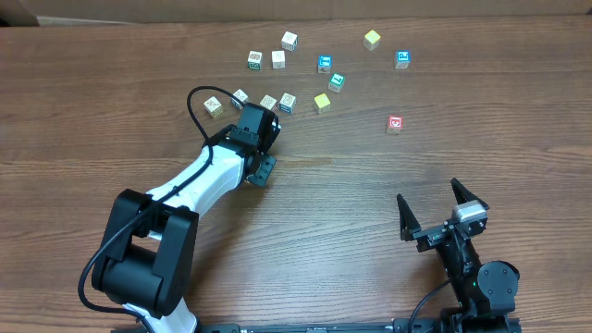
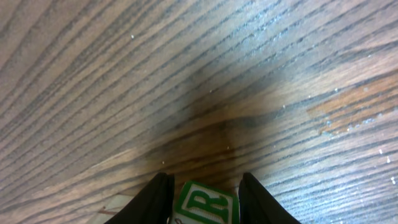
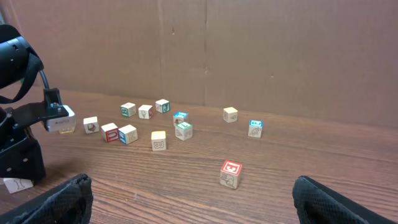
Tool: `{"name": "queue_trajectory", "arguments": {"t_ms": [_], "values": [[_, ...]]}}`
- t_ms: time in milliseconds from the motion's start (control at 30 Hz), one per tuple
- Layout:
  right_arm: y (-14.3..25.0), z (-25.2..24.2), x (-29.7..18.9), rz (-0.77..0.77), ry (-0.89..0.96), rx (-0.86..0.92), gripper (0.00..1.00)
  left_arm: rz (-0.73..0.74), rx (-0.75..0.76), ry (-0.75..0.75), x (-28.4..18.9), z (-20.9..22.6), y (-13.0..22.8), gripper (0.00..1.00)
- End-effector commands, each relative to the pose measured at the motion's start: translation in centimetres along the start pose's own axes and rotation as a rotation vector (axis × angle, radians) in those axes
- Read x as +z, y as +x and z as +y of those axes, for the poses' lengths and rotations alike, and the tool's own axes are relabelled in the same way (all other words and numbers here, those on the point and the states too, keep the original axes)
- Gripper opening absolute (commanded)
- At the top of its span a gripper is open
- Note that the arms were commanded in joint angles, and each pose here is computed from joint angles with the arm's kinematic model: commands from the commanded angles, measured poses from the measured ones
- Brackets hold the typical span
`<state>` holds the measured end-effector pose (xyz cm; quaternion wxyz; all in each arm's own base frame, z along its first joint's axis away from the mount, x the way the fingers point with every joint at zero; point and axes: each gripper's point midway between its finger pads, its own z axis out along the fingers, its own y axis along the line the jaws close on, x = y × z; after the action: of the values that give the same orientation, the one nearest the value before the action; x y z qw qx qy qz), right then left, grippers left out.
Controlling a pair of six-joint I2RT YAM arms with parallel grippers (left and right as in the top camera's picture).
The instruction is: Form a circle
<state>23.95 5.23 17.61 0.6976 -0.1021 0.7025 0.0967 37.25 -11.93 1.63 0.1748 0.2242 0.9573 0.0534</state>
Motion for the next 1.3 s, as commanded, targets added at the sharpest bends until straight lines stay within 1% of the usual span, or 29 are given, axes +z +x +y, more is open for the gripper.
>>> {"name": "queue_trajectory", "arguments": {"t_ms": [0,33,133,300,467,600,833,1100,1267], "values": [[0.19,-0.05,0.01,-0.003,0.002,-0.001,1.00,0.010,0.009,-0.010,0.43,0.28,0.39,0.32],[0.19,-0.05,0.01,-0.003,0.002,-0.001,1.00,0.008,0.015,-0.010,0.43,0.27,0.34,0.31],[0.19,-0.05,0.01,-0.003,0.002,-0.001,1.00,0.010,0.023,-0.011,0.43,0.30,0.39,0.36],[0.19,-0.04,0.01,-0.003,0.002,-0.001,1.00,0.024,0.026,-0.011,0.42,0.27,0.73,0.40],[0.19,-0.05,0.01,-0.003,0.002,-0.001,1.00,0.040,0.028,-0.010,0.41,0.24,1.12,0.40],[0.19,-0.05,0.01,-0.003,0.002,-0.001,1.00,0.045,0.029,-0.009,0.40,0.22,1.26,0.41],[0.19,-0.05,0.01,-0.003,0.002,-0.001,1.00,0.044,0.048,-0.008,0.41,0.22,1.24,0.34],[0.19,-0.05,0.01,-0.003,0.002,-0.001,1.00,0.041,0.049,-0.009,0.41,0.25,1.16,0.31],[0.19,-0.05,0.01,-0.003,0.002,-0.001,1.00,0.030,0.049,-0.011,0.42,0.28,0.87,0.31]]}}
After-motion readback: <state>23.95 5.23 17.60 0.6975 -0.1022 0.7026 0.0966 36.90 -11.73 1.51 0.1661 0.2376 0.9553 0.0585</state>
